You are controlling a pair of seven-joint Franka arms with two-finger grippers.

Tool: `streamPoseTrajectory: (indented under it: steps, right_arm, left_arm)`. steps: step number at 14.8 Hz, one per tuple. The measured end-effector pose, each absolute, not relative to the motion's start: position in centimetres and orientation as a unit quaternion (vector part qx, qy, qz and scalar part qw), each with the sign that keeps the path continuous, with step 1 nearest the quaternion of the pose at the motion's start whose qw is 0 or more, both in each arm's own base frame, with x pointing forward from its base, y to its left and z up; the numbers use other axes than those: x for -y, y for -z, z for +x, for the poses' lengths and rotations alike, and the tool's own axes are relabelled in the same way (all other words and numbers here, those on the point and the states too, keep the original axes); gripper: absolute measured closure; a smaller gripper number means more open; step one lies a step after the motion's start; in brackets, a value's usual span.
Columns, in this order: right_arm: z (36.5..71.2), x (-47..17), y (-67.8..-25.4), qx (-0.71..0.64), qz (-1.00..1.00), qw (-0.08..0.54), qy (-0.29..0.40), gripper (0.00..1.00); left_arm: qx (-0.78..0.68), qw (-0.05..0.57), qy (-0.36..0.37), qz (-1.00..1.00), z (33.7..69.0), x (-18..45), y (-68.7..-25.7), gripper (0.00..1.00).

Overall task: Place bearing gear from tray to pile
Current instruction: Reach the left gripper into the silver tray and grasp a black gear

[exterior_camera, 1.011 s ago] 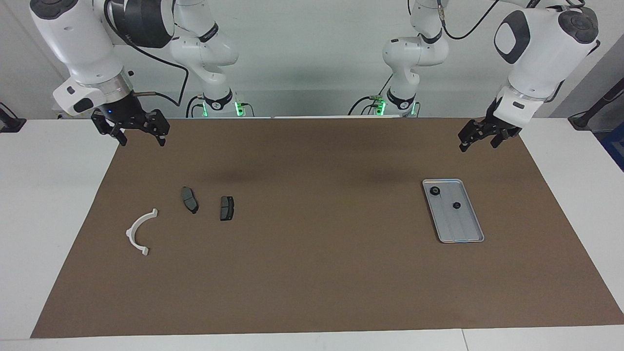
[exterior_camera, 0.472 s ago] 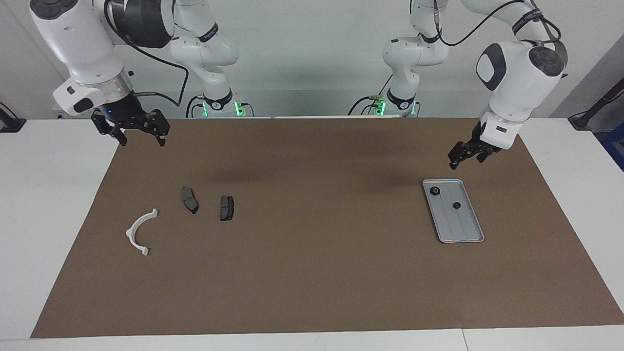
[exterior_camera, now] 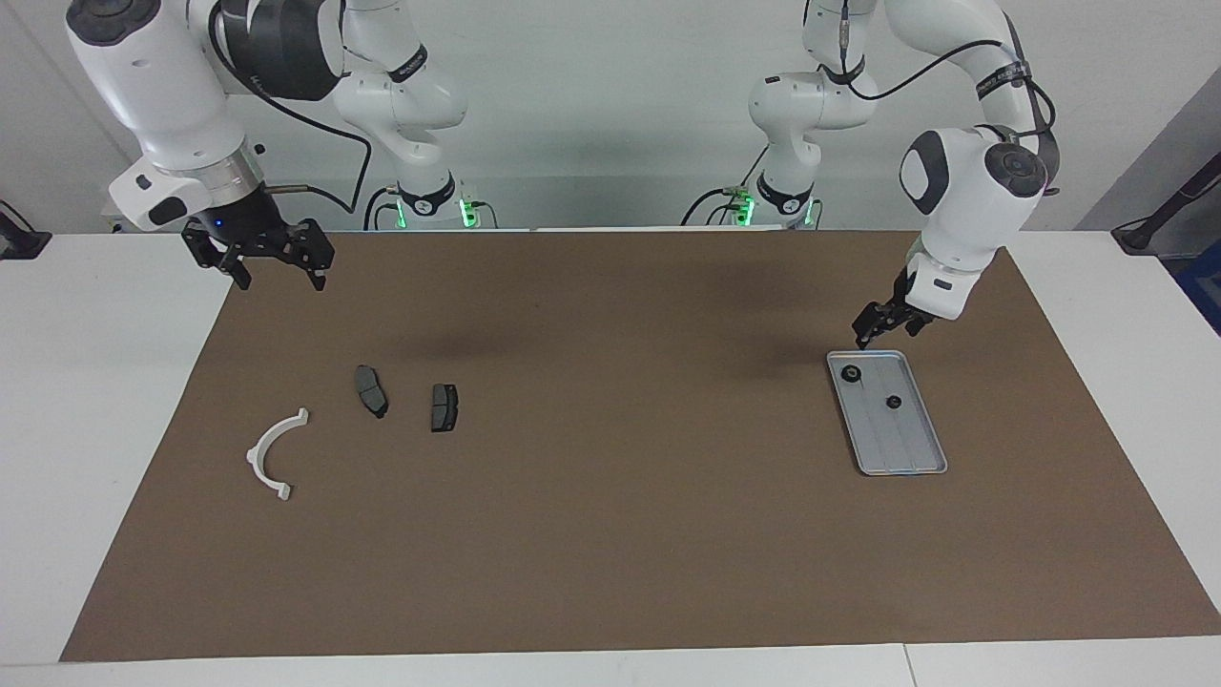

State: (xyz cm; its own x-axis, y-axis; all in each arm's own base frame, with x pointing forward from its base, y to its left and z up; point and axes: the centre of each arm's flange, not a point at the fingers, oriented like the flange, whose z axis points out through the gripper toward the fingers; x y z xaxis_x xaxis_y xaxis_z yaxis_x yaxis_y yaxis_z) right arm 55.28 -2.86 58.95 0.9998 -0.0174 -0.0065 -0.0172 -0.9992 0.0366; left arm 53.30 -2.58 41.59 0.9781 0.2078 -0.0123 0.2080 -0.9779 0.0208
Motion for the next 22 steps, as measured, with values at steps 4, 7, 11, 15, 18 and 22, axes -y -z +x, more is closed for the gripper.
streamPoseTrajectory:
  steps: [4, 7, 11, 15, 18, 22]
  right_arm:
    - [55.2, 2.9, -59.0, 0.009, 1.0, 0.018, 0.003, 0.0]
    - [55.2, 2.9, -59.0, 0.009, 1.0, 0.018, 0.003, 0.0]
    - [55.2, 3.0, -59.0, 0.009, 1.0, 0.018, 0.001, 0.0]
    - [55.2, 3.2, -59.0, 0.01, 1.0, 0.018, 0.001, 0.0]
    - [55.2, 3.2, -59.0, 0.01, 1.0, 0.018, 0.001, 0.0]
    - [55.2, 3.2, -59.0, 0.01, 1.0, 0.018, 0.001, 0.0]
  left_arm:
    - [-0.107, 0.011, 0.003, 0.994, 53.2, 2.4, -38.6, 0.0]
    - [-0.108, 0.01, 0.008, 0.994, 53.7, 2.3, -36.4, 0.1]
    - [-0.109, 0.008, 0.019, 0.994, 54.2, 2.3, -33.5, 0.2]
    - [-0.109, 0.006, 0.03, 0.994, 54.2, 2.3, -32.0, 0.3]
    - [-0.109, 0.005, 0.037, 0.993, 53.8, 2.3, -31.4, 0.32]
    - [-0.107, 0.004, 0.047, 0.993, 53.2, 2.3, -30.6, 0.3]
